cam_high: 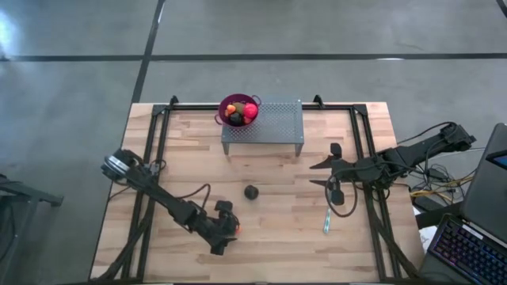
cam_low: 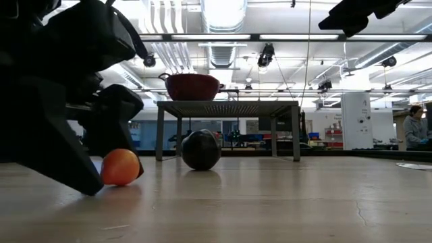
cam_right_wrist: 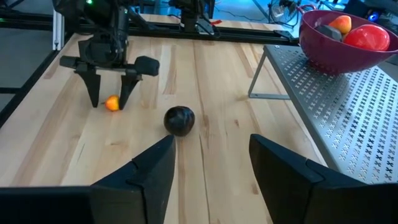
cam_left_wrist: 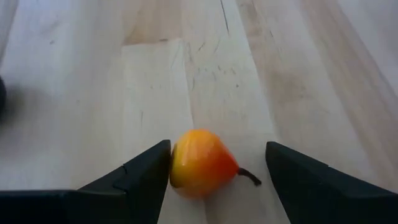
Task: Pick & Place Fruit
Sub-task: Put the yellow pear into the purple strainer bowl on the shelf
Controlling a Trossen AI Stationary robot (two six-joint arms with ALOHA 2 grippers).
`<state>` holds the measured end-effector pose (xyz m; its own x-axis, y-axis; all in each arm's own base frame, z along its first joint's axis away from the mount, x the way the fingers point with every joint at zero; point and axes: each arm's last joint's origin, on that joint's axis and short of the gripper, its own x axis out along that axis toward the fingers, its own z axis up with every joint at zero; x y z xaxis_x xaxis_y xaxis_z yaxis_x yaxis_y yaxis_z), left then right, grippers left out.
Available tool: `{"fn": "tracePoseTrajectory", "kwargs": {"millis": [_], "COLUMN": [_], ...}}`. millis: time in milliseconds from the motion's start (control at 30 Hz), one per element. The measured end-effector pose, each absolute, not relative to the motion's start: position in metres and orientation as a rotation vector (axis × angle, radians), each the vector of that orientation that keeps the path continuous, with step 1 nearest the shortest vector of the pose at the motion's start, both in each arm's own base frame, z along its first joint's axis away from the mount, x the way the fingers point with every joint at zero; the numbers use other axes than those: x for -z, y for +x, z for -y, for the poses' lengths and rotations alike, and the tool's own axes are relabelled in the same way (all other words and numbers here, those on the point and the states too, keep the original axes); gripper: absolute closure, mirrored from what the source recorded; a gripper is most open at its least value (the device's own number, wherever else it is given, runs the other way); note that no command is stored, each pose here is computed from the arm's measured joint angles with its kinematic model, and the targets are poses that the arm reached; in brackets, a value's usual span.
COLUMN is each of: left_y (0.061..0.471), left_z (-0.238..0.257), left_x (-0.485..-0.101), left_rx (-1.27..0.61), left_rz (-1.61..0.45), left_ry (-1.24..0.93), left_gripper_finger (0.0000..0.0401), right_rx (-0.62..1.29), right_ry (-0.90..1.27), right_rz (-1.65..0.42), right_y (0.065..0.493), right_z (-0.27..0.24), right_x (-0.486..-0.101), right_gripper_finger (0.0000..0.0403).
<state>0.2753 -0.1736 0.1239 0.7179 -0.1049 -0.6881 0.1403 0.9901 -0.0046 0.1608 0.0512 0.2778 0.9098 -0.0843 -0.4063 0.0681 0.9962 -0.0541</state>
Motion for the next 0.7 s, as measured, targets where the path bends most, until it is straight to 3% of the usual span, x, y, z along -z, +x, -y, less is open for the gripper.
{"fn": "tracePoseTrajectory", "kwargs": {"millis": [233, 700], "left_y": [0.2767, 0.2749], "left_z": [0.1721, 0.1709], "left_x": [-0.1237, -0.1242], "left_rx": [0.095, 0.087], "left_rz": [-0.746, -0.764], "left_ry": [0.073, 0.056], "left_gripper_finger": [0.0146, 0.0228], "right_rx": [0.079, 0.079], "right_ry": [-0.038, -0.035], "right_rz": [-0.421, -0.42], "right_y": [0.1608, 0.1608], "right_z": [-0.0512, -0.0512], "right_x": [-0.2779, -0.2779], "right_gripper_finger": [0.0224, 0.0263]}}
